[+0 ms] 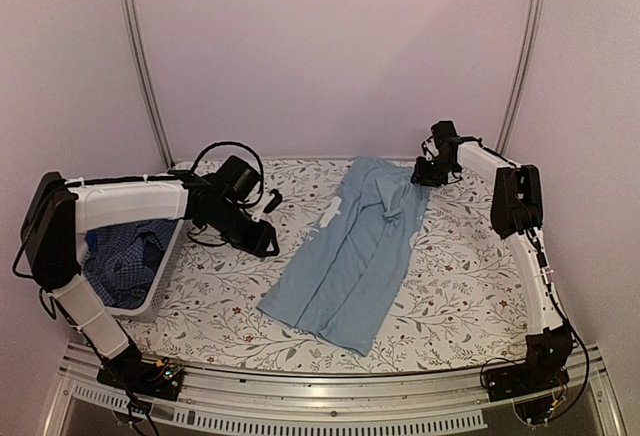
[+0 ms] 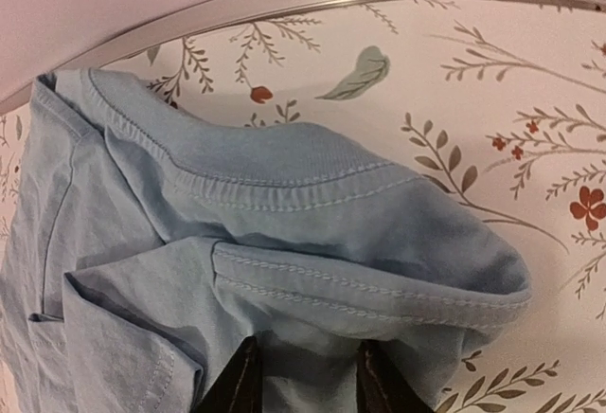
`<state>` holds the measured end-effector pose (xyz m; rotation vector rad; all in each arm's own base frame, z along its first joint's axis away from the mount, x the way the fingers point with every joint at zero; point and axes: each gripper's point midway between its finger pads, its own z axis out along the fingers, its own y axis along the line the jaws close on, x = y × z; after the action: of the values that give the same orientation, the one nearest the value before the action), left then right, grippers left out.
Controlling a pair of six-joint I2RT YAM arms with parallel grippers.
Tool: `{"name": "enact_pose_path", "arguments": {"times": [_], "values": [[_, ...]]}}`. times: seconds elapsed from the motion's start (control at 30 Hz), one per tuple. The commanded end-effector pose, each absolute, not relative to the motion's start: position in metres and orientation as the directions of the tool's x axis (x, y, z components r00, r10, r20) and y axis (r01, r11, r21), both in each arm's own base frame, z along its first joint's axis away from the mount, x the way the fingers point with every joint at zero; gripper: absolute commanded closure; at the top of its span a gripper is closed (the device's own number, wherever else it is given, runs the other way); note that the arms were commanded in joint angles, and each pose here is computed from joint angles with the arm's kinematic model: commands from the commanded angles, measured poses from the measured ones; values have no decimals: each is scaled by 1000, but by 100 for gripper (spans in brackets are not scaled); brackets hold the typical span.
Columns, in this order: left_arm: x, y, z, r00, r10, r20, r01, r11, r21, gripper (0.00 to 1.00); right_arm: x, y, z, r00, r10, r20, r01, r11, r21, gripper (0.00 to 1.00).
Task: Fold and stack the mixed laundry pile
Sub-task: Rotate the rectangle-folded T-shirt at the center of the board.
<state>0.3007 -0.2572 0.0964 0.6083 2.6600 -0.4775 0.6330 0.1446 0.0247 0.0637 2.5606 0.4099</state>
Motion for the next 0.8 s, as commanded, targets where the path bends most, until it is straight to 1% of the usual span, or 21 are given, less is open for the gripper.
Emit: {"name": "enact_pose_path", "arguments": {"times": [0.0, 0.03, 0.1, 0.23, 0.3, 0.47, 0.6, 0.67, 0.77], "values": [[296, -280, 81, -793, 428, -433, 557, 798, -231, 59, 631, 151, 93, -800, 145, -582, -75, 939, 337, 60], [296, -283, 77, -789, 437, -432, 563, 795, -226, 59, 626, 151, 102, -798, 144, -585, -80, 937, 340, 57], [297, -288, 66, -785, 454, -422, 572, 792, -213, 61, 613, 152, 139, -781, 153, -606, -101, 926, 364, 53], [300, -297, 42, -791, 476, -385, 569, 803, -177, 66, 571, 167, 154, -815, 143, -561, -123, 904, 409, 50], [299, -301, 32, -796, 481, -368, 564, 810, -162, 69, 540, 184, 136, -855, 104, -509, -140, 897, 420, 51], [279, -316, 12, -787, 529, -317, 588, 798, -128, 72, 468, 235, 121, -901, 22, -433, -211, 850, 482, 57], [246, -322, -10, -784, 579, -224, 611, 784, -112, 77, 424, 263, 101, -930, -16, -368, -216, 834, 508, 58], [226, -325, -18, -772, 609, -180, 630, 771, -93, 78, 407, 272, 89, -944, -31, -328, -207, 830, 518, 60], [194, -336, -22, -776, 616, -134, 630, 765, -133, 79, 391, 276, 69, -961, -32, -274, -174, 841, 513, 61]]}}
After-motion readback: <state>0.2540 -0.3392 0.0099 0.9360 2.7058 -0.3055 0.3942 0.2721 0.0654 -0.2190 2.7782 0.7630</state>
